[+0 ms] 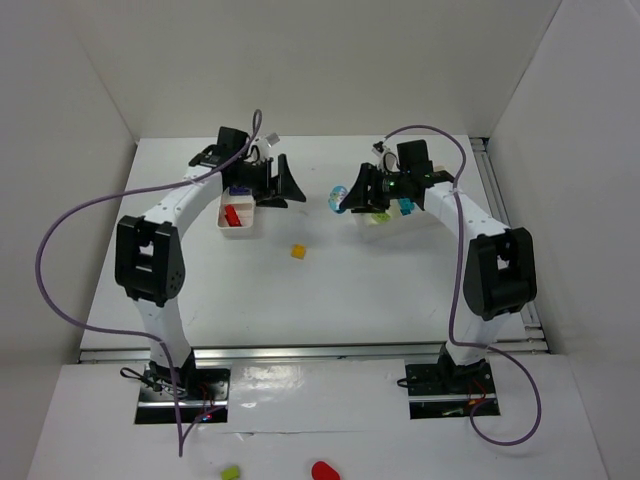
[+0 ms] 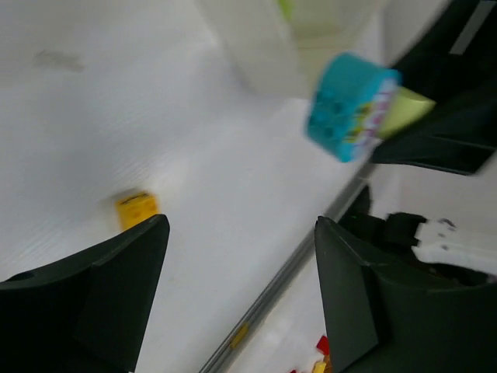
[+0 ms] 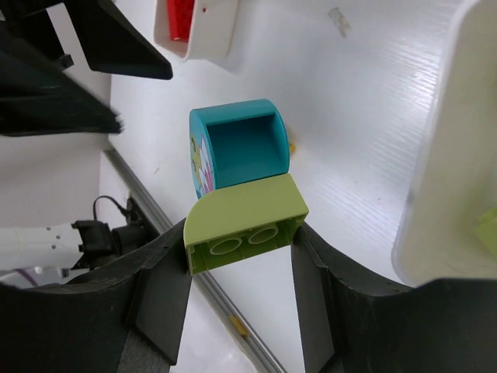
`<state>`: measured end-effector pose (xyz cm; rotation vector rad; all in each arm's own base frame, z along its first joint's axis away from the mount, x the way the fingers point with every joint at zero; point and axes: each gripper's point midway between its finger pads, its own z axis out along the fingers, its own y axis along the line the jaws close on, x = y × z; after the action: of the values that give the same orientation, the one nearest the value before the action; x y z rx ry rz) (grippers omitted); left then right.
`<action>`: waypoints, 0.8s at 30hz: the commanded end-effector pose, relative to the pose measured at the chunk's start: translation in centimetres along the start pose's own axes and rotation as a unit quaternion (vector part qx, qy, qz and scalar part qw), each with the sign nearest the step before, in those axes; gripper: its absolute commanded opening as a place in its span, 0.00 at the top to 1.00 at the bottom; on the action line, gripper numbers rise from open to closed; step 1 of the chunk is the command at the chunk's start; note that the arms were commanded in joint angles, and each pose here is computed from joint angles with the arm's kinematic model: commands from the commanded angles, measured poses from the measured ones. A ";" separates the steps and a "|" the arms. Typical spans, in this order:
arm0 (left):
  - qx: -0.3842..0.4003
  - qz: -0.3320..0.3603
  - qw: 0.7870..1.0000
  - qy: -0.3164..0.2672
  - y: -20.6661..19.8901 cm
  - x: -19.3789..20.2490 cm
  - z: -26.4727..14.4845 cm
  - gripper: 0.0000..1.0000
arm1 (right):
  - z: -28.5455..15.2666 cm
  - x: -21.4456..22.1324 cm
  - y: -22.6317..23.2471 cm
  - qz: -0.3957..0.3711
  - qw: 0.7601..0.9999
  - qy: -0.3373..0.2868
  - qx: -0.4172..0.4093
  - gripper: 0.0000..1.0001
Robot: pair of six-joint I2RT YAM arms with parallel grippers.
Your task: Sort the legos into containers by color
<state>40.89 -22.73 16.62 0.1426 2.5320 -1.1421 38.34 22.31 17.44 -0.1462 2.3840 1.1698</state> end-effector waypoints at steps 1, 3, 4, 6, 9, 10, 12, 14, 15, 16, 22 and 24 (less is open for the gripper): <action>0.185 0.044 0.982 0.011 -7.1 0.9 -1.0 0.14 | -1.8 -1.2 3.2 -0.047 0.997 -0.020 -0.051 0.75; 0.232 0.010 0.972 0.027 -8.0 1.9 -1.1 0.14 | -2.2 -1.2 4.0 -0.054 0.996 -0.020 -0.066 0.75; 0.256 0.039 0.966 0.011 -8.9 1.3 -1.0 0.13 | -2.2 -1.1 4.2 -0.059 0.995 -0.017 -0.073 0.75; 0.276 0.031 0.960 0.016 -10.1 1.4 -1.1 0.13 | -2.3 -0.9 4.5 -0.060 0.995 -0.013 -0.082 0.75; 0.282 0.044 0.958 0.022 -10.8 1.3 -0.2 0.13 | -2.5 -0.9 4.9 -0.070 0.994 -0.011 -0.088 0.75; 0.283 0.048 0.957 0.030 -11.2 1.5 0.3 0.13 | -2.5 -0.8 5.0 -0.070 0.993 -0.008 -0.093 0.75; 0.284 0.047 0.957 0.037 -11.5 1.7 0.7 0.13 | -2.5 -0.8 5.0 -0.070 0.993 -0.008 -0.093 0.75; 0.287 0.044 0.956 0.034 -11.6 1.4 0.9 0.13 | -2.6 -0.6 5.1 -0.072 0.993 -0.004 -0.096 0.75; 0.289 0.045 0.956 0.033 -11.7 1.3 0.8 0.13 | -2.6 -0.6 5.1 -0.072 0.993 -0.004 -0.096 0.75; 0.288 0.041 0.956 0.035 -11.4 1.3 1.1 0.15 | -2.6 -0.6 5.1 -0.072 0.993 -0.004 -0.096 0.75; 0.284 0.046 0.957 0.035 -11.7 0.9 2.3 0.23 | -2.4 -0.3 5.5 -0.074 0.992 0.002 -0.104 0.75; 0.282 0.042 0.958 0.038 -11.5 0.8 2.6 0.28 | -2.5 -0.6 5.8 -0.078 0.991 -0.001 -0.105 0.75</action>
<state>37.66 -31.55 21.47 0.3620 2.2310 -1.8112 36.56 23.45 19.38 -0.2959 2.3154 1.3195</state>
